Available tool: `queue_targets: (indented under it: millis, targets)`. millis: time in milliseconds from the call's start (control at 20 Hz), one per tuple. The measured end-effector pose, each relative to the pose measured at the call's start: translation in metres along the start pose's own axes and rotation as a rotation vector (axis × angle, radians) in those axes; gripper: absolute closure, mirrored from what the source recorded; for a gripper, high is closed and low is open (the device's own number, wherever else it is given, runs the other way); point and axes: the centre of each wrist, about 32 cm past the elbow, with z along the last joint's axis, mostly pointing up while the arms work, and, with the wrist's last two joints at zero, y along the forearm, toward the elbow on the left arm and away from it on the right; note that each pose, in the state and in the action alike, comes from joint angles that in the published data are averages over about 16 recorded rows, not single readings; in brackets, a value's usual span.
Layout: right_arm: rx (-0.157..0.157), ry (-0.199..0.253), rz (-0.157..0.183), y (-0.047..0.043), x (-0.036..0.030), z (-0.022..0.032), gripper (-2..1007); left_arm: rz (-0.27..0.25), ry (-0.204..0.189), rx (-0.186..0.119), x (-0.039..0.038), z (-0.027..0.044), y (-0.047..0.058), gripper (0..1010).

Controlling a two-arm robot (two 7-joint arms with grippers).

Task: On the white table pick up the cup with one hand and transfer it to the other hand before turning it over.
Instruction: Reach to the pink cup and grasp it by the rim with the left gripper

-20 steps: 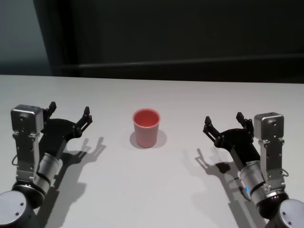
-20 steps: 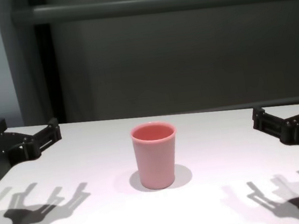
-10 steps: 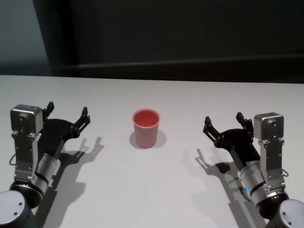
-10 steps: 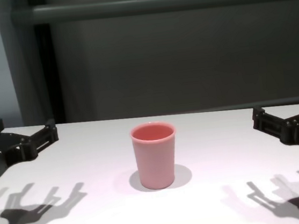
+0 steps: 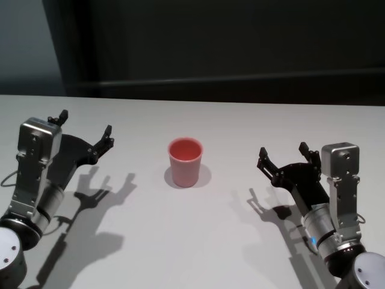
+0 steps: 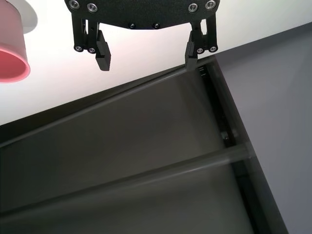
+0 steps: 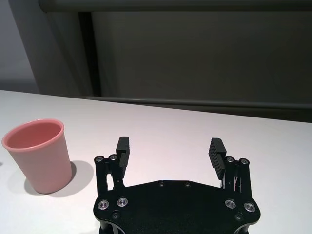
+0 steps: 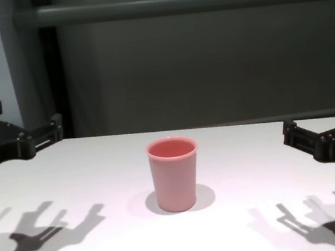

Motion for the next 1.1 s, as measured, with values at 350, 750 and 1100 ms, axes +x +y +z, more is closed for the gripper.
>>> queue_targets:
  millis: [350,750,1100]
  targets:
    - [0.0,0.0,0.0,0.0,0.0,0.0,3,-0.159,-0.195,-0.031,0.0181,0.0253,-0.008,7]
    - [0.0,0.0,0.0,0.0,0.0,0.0,3,-0.37,-0.445,-0.049,0.0359,0.0634,-0.02,7]
    - [0.0,0.0,0.0,0.0,0.0,0.0,3,-0.513,-0.648,-0.044,0.047,0.0952,-0.033,7]
